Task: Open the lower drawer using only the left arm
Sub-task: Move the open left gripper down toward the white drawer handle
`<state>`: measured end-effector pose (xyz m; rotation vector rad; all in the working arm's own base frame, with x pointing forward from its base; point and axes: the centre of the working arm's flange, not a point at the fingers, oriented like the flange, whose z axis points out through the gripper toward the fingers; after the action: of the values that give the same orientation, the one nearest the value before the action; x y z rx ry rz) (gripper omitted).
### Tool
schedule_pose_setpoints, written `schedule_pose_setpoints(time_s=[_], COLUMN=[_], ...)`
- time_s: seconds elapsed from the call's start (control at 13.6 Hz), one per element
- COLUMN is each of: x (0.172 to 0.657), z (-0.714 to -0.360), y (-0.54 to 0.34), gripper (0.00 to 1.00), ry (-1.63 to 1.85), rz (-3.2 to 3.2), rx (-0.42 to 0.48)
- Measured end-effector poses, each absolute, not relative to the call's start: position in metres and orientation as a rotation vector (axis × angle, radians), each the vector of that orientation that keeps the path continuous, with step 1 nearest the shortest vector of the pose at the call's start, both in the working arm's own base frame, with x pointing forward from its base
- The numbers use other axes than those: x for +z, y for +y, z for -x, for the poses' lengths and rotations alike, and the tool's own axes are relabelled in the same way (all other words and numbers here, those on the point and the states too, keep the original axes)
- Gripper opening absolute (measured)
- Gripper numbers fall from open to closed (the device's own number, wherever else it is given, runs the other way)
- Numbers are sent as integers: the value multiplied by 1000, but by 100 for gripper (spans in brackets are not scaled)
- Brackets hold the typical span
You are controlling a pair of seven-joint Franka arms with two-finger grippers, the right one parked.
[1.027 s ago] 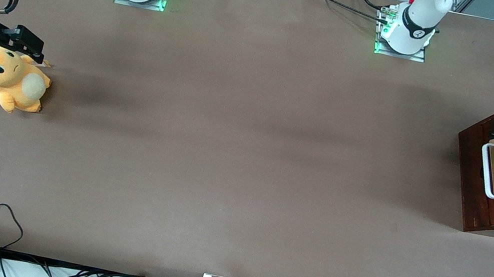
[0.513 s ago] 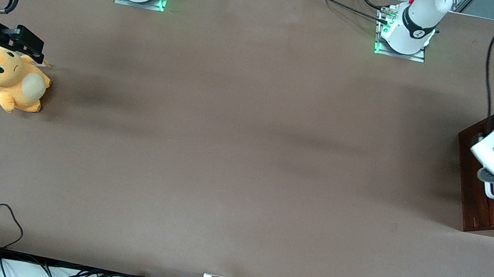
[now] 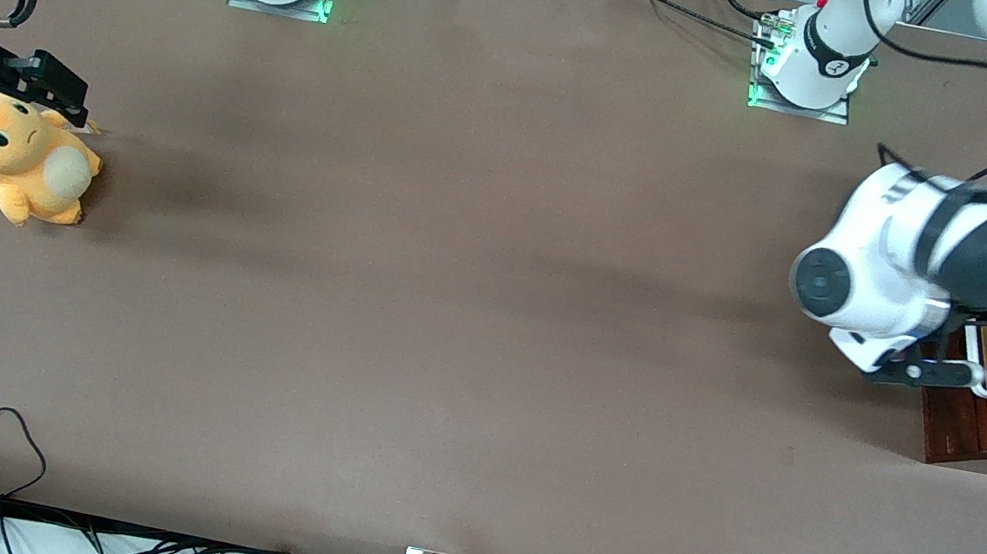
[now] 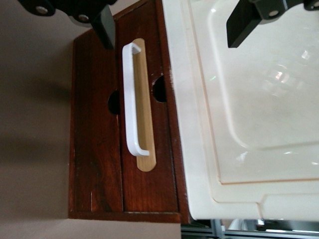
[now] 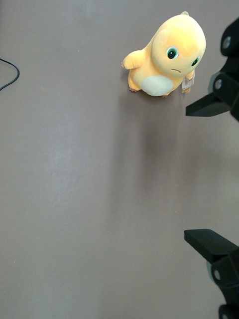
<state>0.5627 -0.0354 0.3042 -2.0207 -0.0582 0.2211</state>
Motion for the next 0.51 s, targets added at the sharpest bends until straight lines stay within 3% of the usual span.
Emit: schedule_pose_setpoints(time_s=[0.22,0.51], x=[235,201], z=[-531,-517], y=[-36,-31], gripper=[99,96], ry=[0,-5], rz=[1863,1798], rx=[188,177])
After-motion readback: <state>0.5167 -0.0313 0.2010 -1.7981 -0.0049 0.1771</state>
